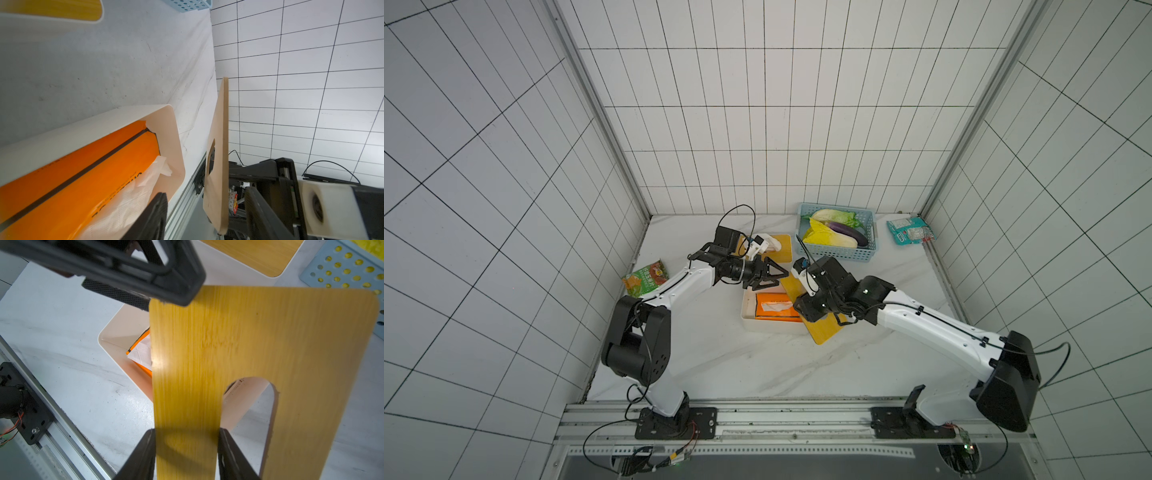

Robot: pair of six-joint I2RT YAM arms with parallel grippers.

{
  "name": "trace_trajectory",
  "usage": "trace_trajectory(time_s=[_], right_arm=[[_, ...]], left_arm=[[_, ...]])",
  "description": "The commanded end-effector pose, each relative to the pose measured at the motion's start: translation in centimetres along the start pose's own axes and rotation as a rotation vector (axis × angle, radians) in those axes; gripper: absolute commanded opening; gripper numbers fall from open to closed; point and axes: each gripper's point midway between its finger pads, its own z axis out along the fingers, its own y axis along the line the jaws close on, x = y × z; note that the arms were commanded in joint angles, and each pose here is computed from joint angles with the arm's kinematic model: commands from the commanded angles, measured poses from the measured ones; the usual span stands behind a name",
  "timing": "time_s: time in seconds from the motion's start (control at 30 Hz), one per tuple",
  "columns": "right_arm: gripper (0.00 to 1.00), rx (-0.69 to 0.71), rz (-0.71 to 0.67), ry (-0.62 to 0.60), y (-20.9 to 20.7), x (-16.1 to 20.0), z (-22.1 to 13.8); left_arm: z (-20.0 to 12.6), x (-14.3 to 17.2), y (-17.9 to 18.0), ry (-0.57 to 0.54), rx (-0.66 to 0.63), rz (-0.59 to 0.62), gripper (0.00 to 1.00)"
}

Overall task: Put the tissue paper into the tissue box
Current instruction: Pick up the box lid from the center of the board.

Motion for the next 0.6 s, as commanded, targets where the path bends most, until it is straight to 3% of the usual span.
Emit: trace_trajectory(time_s=[0.0, 0.3, 0.57], right_arm=[[0.21, -0.004, -0.029, -0.029, 0.7, -1.1, 0.0], [0.22, -0.003, -0.04, -0.022, 1.2, -1.3, 0.6], [0.24, 0.009, -0.038, -0.023, 1.0, -1.5, 0.9]], left_arm=[[0.6, -0.2, -0.9, 0.02, 0.023, 0.026, 0.5], [1.7, 0.4, -0.8, 0.053, 0.026, 0.018, 0.3], [1.8, 0.8, -1.1, 0.061, 0.035, 0.021, 0.0]])
